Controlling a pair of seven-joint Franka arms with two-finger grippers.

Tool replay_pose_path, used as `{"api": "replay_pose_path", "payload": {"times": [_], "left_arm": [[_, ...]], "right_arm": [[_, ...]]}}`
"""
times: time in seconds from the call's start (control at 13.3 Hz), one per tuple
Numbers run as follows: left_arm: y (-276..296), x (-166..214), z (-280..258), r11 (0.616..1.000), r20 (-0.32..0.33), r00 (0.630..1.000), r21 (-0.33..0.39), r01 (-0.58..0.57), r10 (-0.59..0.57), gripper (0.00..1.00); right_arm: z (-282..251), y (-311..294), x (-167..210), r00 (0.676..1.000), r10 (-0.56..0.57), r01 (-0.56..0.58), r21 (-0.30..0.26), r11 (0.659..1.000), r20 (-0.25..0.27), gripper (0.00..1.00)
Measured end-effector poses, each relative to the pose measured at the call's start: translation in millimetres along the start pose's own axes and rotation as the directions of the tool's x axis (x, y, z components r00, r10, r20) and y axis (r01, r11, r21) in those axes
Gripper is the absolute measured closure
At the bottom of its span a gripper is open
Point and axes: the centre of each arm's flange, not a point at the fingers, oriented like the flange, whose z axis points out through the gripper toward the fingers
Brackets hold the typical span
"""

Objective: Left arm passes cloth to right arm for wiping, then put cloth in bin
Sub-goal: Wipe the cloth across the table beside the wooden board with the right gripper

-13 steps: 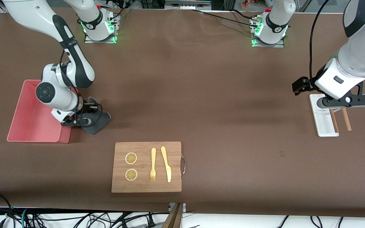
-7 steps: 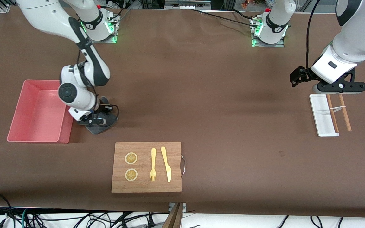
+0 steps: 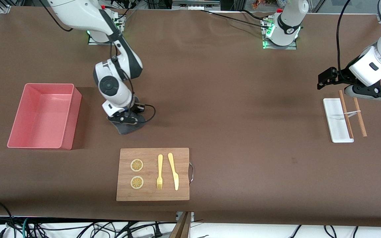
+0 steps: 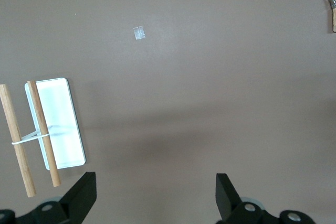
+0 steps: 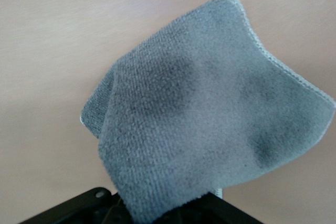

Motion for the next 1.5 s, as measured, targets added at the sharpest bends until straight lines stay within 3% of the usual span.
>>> {"api": "replay_pose_path", "payload": {"times": [0.45, 0.83, 1.13, 1.5], "left_arm": [[4, -3, -10, 1.0, 0.006, 1.0, 0.0, -0.008, 0.008, 0.0], [0, -4, -9, 1.0, 0.02, 1.0, -0.001, -0.014, 0.014, 0.0], [-21, -6, -8, 0.994, 0.032, 0.995, 0.036, -0.099, 0.098, 0.0], [-14, -3, -9, 0.989, 0.034, 0.99, 0.06, -0.137, 0.135, 0.0]], "right_arm": [[-5, -90, -38, 0.989, 0.142, -0.141, 0.038, 0.989, -0.029, 0.98], [-41, -128, -37, 0.977, 0.213, -0.213, 0.119, 0.97, 0.017, 0.98], [-77, -122, -9, 0.97, 0.23, -0.235, 0.073, 0.969, 0.073, 0.98], [-48, -60, 26, 0.978, 0.172, -0.176, 0.018, 0.984, 0.121, 0.98]]}}
